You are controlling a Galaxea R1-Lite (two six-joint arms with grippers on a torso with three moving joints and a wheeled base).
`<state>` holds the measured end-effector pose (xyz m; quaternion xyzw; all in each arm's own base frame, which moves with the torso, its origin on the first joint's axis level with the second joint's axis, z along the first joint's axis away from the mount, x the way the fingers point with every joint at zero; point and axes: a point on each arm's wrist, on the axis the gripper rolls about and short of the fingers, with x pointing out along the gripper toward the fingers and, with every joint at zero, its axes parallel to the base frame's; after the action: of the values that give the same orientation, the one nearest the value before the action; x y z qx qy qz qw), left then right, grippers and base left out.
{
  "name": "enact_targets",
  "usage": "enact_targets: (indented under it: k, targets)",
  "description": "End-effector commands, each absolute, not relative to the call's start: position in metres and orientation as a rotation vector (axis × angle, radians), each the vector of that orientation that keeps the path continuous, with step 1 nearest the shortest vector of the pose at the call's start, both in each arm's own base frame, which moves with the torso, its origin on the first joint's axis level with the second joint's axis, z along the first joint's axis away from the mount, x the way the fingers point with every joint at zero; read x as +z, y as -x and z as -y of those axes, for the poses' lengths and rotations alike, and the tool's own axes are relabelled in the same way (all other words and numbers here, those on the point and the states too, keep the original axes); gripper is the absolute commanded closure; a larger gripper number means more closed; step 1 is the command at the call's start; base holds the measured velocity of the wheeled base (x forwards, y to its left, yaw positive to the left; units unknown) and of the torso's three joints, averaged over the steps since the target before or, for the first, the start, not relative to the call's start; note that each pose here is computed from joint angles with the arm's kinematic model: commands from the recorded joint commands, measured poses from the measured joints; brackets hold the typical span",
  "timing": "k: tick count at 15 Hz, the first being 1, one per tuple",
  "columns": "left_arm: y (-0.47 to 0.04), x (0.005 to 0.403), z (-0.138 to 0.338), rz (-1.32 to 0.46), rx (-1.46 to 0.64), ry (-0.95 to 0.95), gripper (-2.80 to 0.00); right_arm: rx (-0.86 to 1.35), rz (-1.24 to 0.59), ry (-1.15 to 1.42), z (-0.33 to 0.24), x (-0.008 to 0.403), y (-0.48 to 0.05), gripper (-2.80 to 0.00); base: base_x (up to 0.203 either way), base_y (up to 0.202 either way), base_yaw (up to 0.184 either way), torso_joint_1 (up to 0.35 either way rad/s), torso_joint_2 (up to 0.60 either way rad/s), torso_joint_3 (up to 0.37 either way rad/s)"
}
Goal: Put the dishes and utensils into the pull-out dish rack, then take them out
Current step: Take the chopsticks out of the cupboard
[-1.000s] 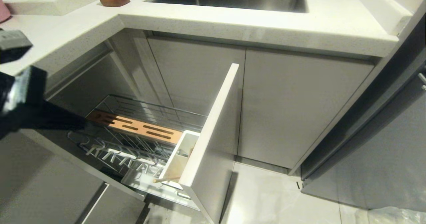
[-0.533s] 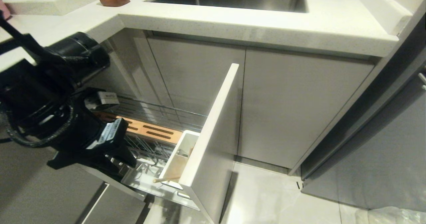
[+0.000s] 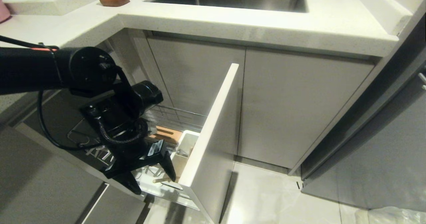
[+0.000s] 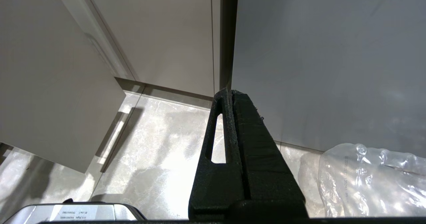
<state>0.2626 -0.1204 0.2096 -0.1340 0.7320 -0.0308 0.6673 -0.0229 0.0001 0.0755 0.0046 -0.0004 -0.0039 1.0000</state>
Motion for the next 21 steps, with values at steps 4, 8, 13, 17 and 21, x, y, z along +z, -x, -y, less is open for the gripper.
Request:
enact_targets:
  k: [4,8,13,17,21]
  targets:
    - [-0.284,0.175,0.125,-1.790,-0.064,0.301,-2.80,-0.008,0.000,-0.009,0.000,0.075,0.023,0.00,0.000,0.000,0.000,0.000,0.00,0.000]
    - [-0.286,0.167,0.125,-1.822,-0.051,0.291,-2.80,-0.008,0.000,-0.009,0.000,0.075,0.023,0.00,0.000,0.000,0.000,0.000,0.00,0.000]
    - [-0.288,0.164,0.124,-1.837,-0.058,0.277,0.00,-0.008,0.000,-0.009,0.000,0.075,0.023,0.00,0.000,0.000,0.000,0.000,0.00,0.000]
    - [-0.288,0.166,0.125,-1.830,-0.062,0.281,0.00,-0.008,0.000,-0.009,0.000,0.075,0.023,0.00,0.000,0.000,0.000,0.000,0.00,0.000]
    - [-0.287,0.169,0.126,-1.831,-0.080,0.300,0.00,-0.008,0.000,-0.009,0.000,0.075,0.023,0.00,0.000,0.000,0.000,0.000,0.00,0.000]
